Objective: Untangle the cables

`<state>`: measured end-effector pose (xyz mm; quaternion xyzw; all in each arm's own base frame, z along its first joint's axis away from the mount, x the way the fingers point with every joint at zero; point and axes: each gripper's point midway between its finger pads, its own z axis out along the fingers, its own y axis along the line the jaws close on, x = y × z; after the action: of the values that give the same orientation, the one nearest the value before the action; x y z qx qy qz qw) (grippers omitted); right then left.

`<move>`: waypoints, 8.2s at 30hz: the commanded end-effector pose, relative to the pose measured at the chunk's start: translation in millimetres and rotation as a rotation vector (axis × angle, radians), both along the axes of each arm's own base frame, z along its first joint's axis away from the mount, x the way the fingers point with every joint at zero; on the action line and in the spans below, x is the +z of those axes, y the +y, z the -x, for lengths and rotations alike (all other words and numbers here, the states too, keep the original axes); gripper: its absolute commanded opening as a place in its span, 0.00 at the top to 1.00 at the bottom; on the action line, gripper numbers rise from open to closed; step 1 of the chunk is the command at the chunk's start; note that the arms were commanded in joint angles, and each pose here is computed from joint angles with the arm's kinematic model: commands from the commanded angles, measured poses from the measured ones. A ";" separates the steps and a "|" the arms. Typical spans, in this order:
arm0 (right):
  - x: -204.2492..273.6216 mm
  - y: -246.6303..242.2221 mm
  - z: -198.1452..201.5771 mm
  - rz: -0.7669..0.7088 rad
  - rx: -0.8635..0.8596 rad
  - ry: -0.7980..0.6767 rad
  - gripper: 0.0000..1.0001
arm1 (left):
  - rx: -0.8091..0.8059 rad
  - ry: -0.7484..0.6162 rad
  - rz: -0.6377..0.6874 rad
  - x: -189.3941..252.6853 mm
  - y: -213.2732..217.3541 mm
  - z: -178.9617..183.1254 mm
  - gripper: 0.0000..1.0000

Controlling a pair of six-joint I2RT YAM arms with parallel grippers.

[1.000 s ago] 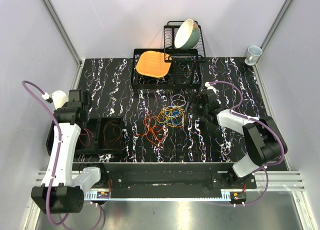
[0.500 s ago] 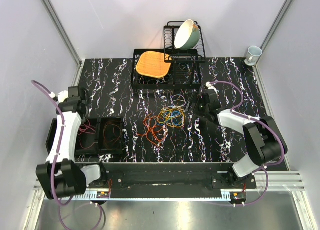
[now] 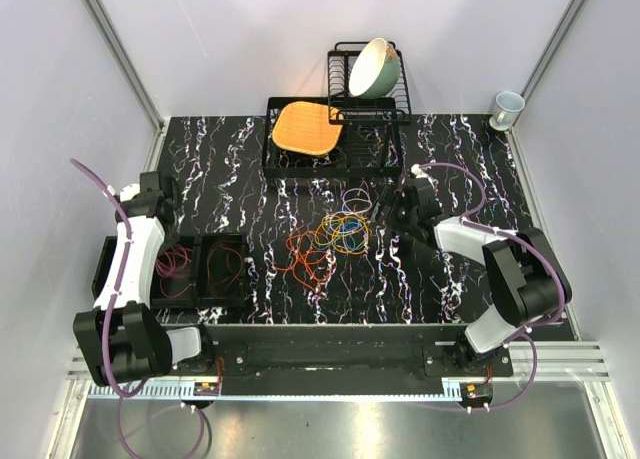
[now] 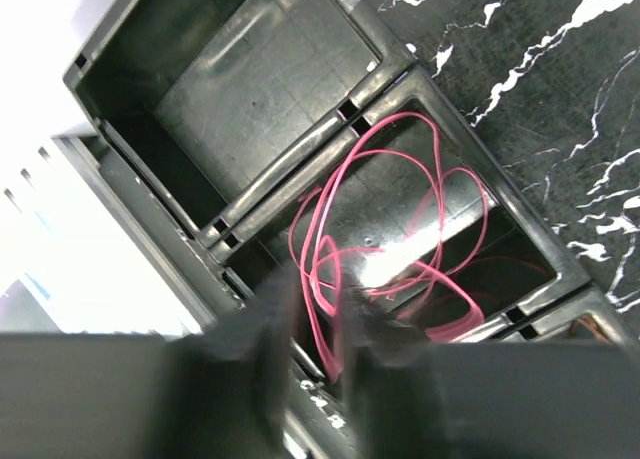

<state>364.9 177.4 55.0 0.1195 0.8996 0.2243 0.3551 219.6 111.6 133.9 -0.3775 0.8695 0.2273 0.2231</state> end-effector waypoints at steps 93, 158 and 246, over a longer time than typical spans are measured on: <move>24.2 -1.6 -18.0 -0.074 0.019 -0.196 0.00 | -1.312 -0.223 0.172 7.0 -413.1 -142.9 0.33; 39.8 -2.8 -19.0 -0.069 0.014 -0.203 0.00 | -1.218 -0.424 0.206 90.1 -425.0 -197.2 1.00; 37.0 16.6 -12.1 -0.149 0.104 -0.196 0.00 | 0.231 -0.664 -0.212 200.4 68.8 18.5 1.00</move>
<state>365.6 189.9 81.4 0.0914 0.8585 0.3089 0.3990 186.3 174.5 296.6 -0.4900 0.7029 0.2501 0.4509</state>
